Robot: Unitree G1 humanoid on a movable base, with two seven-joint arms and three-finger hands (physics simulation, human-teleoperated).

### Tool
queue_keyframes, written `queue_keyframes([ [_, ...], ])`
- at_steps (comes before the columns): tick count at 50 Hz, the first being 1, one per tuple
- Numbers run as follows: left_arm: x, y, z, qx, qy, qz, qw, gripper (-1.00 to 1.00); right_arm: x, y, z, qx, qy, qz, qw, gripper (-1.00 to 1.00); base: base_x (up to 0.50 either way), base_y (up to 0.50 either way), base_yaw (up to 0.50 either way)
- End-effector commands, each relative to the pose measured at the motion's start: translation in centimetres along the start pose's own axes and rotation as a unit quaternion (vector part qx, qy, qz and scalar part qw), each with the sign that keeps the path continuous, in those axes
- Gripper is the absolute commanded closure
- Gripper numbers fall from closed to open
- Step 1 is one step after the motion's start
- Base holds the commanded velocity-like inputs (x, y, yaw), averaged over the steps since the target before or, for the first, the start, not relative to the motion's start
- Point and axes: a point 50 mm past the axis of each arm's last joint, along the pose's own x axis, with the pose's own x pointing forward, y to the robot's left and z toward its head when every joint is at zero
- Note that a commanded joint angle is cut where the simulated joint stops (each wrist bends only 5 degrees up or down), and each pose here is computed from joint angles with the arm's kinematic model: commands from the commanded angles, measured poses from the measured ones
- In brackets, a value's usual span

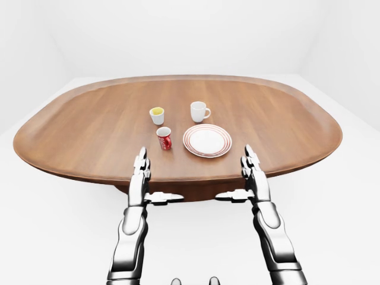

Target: Pick up the red mug and put it on the plate

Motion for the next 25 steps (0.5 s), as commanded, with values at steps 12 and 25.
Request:
queue_keyframes([
  [12,-0.79,0.93,1.35,-0.002,-0.022,0.019,1.000,-1.00,-0.14,-0.69,0.07,-0.010,-0.001,-0.002,1.000,-1.00,0.00,0.00,0.00],
  [25,-0.79,0.96,1.42,0.000,-0.026,0.024,0.999,-1.00,-0.28,-0.64,0.18,-0.020,-0.003,-0.002,1.000,-1.00,0.00,0.00,0.00],
])
